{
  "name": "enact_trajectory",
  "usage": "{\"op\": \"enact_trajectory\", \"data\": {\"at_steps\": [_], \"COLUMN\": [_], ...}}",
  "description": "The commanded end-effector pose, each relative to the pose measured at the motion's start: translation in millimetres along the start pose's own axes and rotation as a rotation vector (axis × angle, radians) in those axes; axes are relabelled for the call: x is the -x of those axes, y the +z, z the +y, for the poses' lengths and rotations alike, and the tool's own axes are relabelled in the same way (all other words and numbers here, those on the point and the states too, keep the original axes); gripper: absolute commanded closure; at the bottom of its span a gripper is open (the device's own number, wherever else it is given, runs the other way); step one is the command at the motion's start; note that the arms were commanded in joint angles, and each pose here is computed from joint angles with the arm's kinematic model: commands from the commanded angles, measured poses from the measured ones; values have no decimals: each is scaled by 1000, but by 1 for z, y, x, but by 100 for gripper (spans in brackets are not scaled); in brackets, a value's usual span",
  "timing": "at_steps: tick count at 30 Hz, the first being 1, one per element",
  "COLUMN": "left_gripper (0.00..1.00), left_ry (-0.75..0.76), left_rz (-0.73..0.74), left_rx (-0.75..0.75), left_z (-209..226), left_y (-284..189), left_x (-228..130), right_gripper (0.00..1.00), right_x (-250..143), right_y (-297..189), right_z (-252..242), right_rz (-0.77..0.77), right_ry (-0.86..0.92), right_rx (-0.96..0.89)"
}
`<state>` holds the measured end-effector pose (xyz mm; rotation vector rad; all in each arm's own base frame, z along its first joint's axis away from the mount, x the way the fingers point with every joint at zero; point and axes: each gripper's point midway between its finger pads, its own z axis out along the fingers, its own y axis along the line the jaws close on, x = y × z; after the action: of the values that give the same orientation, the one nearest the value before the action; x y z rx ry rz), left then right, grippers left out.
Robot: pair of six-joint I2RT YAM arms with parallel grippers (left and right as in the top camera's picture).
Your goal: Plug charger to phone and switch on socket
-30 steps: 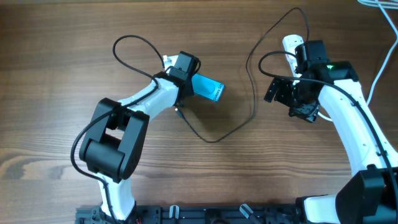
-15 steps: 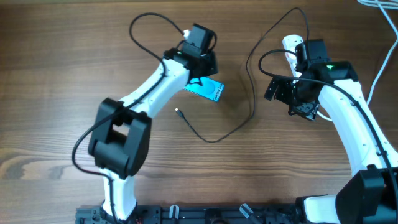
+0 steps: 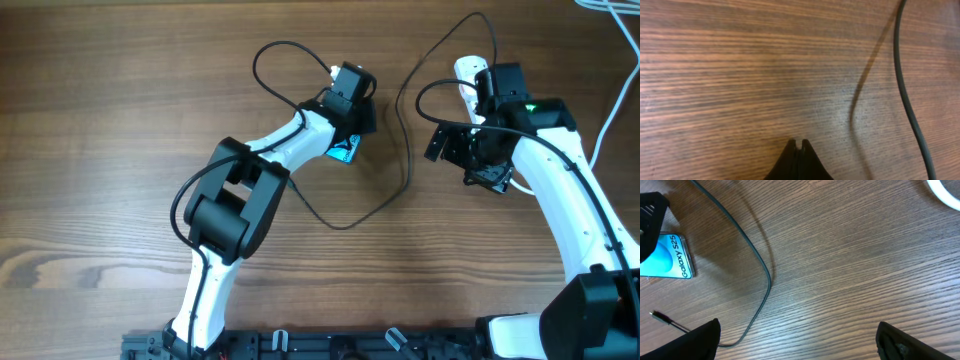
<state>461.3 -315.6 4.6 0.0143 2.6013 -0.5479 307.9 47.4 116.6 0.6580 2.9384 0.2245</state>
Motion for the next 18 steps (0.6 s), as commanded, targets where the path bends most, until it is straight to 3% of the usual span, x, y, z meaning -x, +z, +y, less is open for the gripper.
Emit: {"op": "enact_trajectory", "data": {"at_steps": [1,10,18], "left_gripper": [96,96,96], "left_ry": [-16,-37,-2], "left_rz": [103,406,544], "left_rx": [57,262,337], "left_z": [16,63,80], "left_y": [9,-17,-38], "left_x": [-30,-101,-129], "right_gripper": [0,0,0], "right_x": [2,3,3], "right_y": [-1,-1,-1], "right_z": [-1,-1,-1], "right_rz": [-16,-19,-19], "right_ry": [1,1,1], "right_rx": [-14,-12,-12]}}
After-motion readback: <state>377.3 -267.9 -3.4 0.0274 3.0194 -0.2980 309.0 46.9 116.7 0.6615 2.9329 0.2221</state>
